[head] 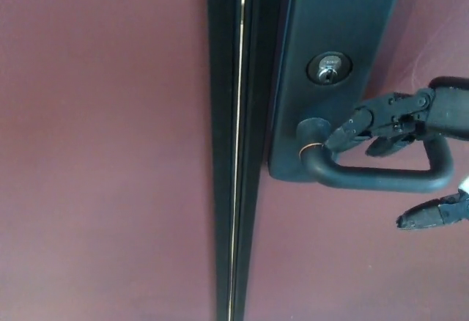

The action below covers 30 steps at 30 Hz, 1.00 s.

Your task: The robot walks towards the door handle and put its right hand on it and twist the handle

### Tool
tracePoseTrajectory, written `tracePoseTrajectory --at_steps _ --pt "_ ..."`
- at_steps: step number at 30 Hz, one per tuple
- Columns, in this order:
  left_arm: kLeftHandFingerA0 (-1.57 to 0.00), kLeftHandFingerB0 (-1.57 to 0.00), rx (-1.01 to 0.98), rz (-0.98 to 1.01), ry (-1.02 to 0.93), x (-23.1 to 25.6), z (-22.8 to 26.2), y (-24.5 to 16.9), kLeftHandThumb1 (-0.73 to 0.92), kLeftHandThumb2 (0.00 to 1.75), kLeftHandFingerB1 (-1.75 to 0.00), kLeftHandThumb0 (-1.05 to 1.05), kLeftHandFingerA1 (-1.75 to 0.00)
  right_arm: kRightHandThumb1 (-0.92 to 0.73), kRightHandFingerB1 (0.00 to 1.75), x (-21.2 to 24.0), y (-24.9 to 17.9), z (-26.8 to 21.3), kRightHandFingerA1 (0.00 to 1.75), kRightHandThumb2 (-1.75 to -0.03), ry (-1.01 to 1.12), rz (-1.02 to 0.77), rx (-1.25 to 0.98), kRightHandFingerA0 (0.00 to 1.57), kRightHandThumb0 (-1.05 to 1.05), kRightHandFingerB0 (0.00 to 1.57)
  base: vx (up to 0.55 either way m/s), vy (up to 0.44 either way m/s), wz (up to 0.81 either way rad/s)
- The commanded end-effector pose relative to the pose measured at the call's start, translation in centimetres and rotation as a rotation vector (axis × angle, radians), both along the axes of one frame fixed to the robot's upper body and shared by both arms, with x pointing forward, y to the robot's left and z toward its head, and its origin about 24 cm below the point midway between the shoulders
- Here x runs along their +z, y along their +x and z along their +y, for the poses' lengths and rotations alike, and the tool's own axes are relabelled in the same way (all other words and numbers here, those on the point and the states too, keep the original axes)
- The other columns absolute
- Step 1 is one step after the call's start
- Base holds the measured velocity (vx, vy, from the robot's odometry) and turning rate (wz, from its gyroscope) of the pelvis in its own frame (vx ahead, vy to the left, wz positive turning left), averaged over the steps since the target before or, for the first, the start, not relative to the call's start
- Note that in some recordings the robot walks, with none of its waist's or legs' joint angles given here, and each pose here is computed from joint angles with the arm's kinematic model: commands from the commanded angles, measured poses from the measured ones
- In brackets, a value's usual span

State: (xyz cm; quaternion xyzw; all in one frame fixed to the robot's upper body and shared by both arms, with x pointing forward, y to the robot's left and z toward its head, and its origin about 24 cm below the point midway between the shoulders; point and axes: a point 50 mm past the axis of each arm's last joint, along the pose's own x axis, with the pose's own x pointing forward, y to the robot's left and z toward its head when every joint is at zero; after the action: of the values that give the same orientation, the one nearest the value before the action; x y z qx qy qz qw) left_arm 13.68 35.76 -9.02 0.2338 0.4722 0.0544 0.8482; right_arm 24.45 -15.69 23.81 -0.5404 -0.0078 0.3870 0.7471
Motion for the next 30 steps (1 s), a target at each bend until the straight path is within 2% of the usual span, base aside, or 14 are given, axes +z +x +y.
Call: tracePoseTrajectory --at_steps 1,2,3,4,5,9,11,12,21,28,29,30 --pt "-0.52 -0.39 0.005 0.018 -0.001 0.0 0.3 -0.4 0.70 0.60 -0.40 -0.11 -0.46 -0.56 0.32 -1.7 0.2 -0.4 0.37 -0.57 -0.129 0.075 -0.026 0.35 -0.56 0.27 0.00 0.000 0.00" --pt "-0.52 -0.39 0.006 0.018 -0.001 0.0 0.3 -0.4 0.70 0.60 -0.40 -0.11 -0.46 -0.56 0.32 -1.7 0.2 -0.4 0.37 -0.57 -0.129 0.075 -0.026 0.35 -0.56 0.27 0.00 0.000 0.00" --pt "-0.52 -0.39 0.010 0.017 -0.004 0.0 0.3 -0.5 0.70 0.60 -0.40 -0.11 -0.46 -0.48 0.40 -1.7 0.3 -0.6 0.44 -0.73 -0.118 0.078 -0.034 0.29 -0.62 0.23 0.00 0.000 0.00" --pt "-0.52 -0.39 0.016 0.015 -0.009 0.0 0.3 -0.6 0.70 0.60 -0.40 -0.11 -0.46 -0.48 0.40 -1.6 0.4 -0.9 0.44 -0.73 -0.100 0.083 -0.046 0.29 -0.62 0.23 0.00 0.000 0.00" --pt "-0.52 -0.39 0.015 0.016 -0.009 0.0 0.3 -0.6 0.70 0.60 -0.40 -0.11 -0.46 -0.56 0.32 -1.5 0.5 -1.1 0.37 -0.57 -0.088 0.089 -0.052 0.35 -0.57 0.27 0.00 0.002 0.06" --pt "-0.52 -0.39 0.015 0.018 -0.011 0.0 0.4 -0.7 0.70 0.60 -0.40 -0.11 -0.46 -0.56 0.32 -1.0 0.4 -1.6 0.37 -0.57 -0.056 0.097 -0.067 0.35 -0.57 0.26 0.01 -0.001 0.02" --pt "-0.52 -0.39 0.019 0.021 -0.013 -0.1 0.4 -0.9 0.70 0.60 -0.40 -0.11 -0.46 -0.57 0.32 -0.7 0.3 -2.0 0.37 -0.57 -0.043 0.099 -0.077 0.34 -0.57 0.26 0.02 -0.003 0.03" --pt "-0.52 -0.39 0.017 0.022 -0.013 -0.1 0.3 -0.8 0.70 0.60 -0.40 -0.11 -0.46 -0.48 0.40 -0.5 0.3 -2.2 0.45 -0.74 -0.044 0.097 -0.083 0.28 -0.62 0.23 0.00 0.000 0.00" --pt "-0.52 -0.39 0.002 0.016 -0.003 0.1 0.5 -0.7 0.70 0.60 -0.40 -0.11 -0.46 -0.48 0.40 0.2 0.5 -3.5 0.44 -0.74 -0.028 0.077 -0.122 0.28 -0.64 0.23 0.00 0.000 0.00" --pt "-0.53 -0.40 0.004 0.029 0.004 -0.1 0.4 -0.9 0.70 0.60 -0.40 -0.11 -0.46 -0.47 0.40 -0.7 0.4 -2.6 0.44 -0.74 -0.046 0.072 -0.102 0.29 -0.63 0.23 0.00 0.000 0.00" --pt "-0.53 -0.40 0.004 0.029 0.004 -0.1 0.4 -0.9 0.69 0.60 -0.40 -0.12 -0.47 -0.54 0.31 -0.7 0.4 -2.6 0.37 -0.56 -0.046 0.072 -0.102 0.36 -0.57 0.28 0.00 0.000 0.00" --pt "-0.53 -0.40 -0.004 0.031 0.006 -0.1 0.3 -1.0 0.69 0.60 -0.40 -0.12 -0.46 -0.47 0.40 -1.2 0.3 -2.3 0.44 -0.74 -0.058 0.082 -0.094 0.28 -0.63 0.23 0.00 0.000 0.00"
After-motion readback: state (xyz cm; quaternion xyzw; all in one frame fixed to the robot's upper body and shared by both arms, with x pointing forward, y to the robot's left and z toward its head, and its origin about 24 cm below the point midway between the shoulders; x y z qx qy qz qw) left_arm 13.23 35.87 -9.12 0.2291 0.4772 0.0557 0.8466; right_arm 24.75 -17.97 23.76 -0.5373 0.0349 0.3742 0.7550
